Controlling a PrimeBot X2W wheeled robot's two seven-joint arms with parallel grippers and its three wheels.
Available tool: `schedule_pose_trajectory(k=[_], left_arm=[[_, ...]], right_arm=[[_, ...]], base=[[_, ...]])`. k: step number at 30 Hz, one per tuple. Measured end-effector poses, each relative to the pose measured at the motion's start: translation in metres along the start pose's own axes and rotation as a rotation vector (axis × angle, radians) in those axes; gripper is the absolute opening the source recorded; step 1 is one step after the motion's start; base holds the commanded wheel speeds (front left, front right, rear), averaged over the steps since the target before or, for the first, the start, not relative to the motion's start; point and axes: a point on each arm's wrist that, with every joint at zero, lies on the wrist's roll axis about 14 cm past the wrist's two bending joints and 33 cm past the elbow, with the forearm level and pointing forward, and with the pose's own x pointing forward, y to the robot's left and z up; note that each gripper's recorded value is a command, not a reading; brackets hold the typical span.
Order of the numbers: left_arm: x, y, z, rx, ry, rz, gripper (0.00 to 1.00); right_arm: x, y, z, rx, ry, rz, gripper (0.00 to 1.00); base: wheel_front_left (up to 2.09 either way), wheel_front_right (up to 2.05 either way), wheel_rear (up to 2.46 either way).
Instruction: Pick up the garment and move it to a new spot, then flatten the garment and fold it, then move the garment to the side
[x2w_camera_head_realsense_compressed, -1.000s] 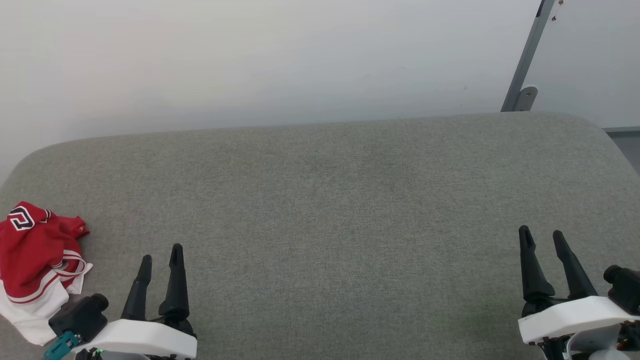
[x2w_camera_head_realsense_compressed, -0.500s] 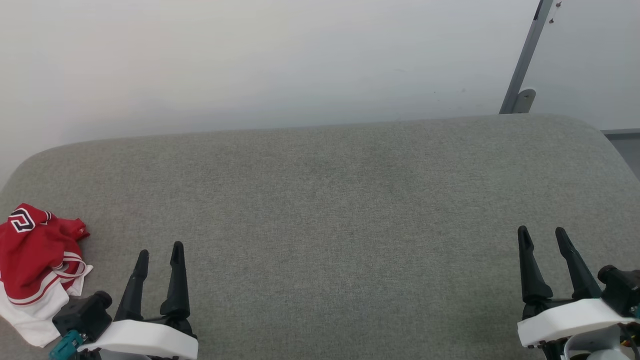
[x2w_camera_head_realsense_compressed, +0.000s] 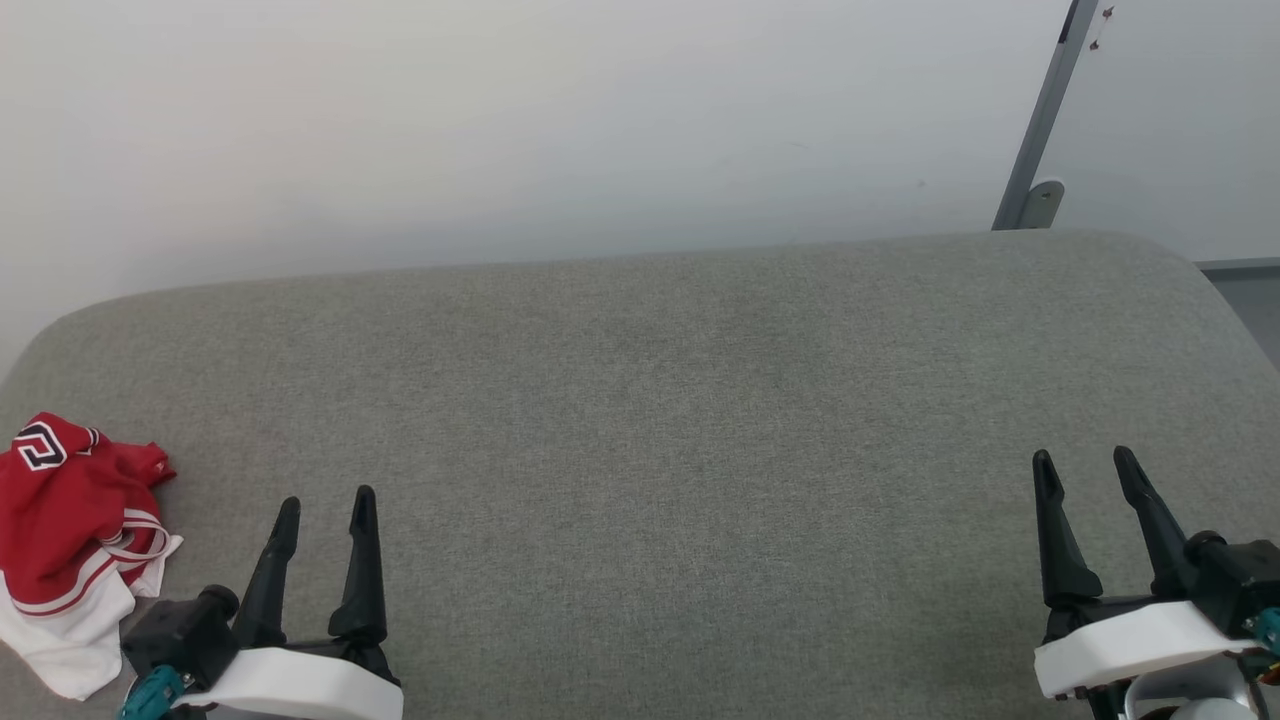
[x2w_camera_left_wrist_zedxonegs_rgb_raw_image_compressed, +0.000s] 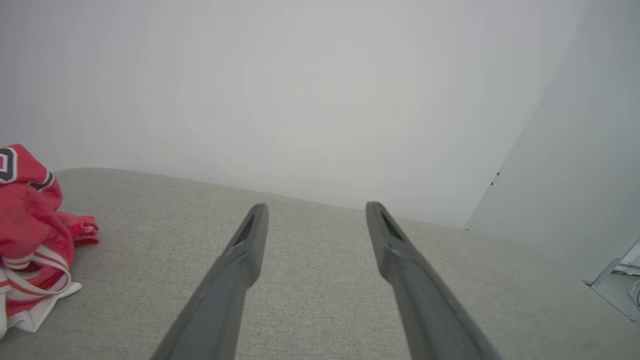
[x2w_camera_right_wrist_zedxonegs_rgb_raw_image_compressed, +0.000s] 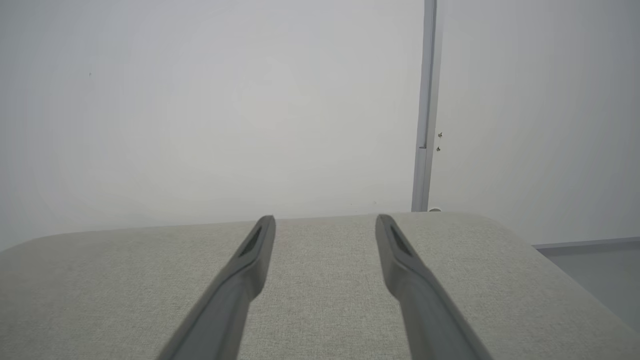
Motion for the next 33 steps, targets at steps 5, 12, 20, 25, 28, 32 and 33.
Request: schedule_pose_trajectory(k=[5, 12, 20, 25, 28, 32, 33], left_arm=[[0.000, -0.002, 0.002, 0.034, -0.009, -0.013, 1.00], [0.000, -0.005, 0.004, 0.084, -0.019, -0.030, 1.00], [-0.001, -0.005, 0.006, 0.097, -0.024, -0.035, 1.00], [-0.001, -0.005, 0.004, 0.097, -0.020, -0.034, 1.00], [-0.001, -0.004, 0.003, 0.097, -0.015, -0.033, 1.00], [-0.004, 0.003, -0.002, 0.094, 0.003, -0.012, 1.00], [-0.005, 0.007, -0.002, 0.094, 0.005, 0.000, 1.00]], right_arm=[[-0.001, 0.001, 0.003, -0.036, -0.013, 0.009, 1.00], [-0.003, 0.003, 0.004, -0.097, -0.018, 0.024, 1.00], [-0.004, 0.004, 0.007, -0.118, -0.028, 0.028, 1.00], [-0.005, 0.003, 0.006, -0.120, -0.024, 0.026, 1.00], [-0.005, 0.002, 0.007, -0.119, -0.026, 0.024, 1.00], [-0.004, 0.005, 0.007, -0.119, -0.028, 0.032, 1.00], [-0.003, 0.008, 0.006, -0.118, -0.025, 0.040, 1.00]], base=[[0.00, 0.00, 0.00], [0.00, 0.00, 0.00], [0.00, 0.00, 0.00], [0.00, 0.00, 0.00], [0.00, 0.00, 0.00], [0.00, 0.00, 0.00], [0.00, 0.00, 0.00]])
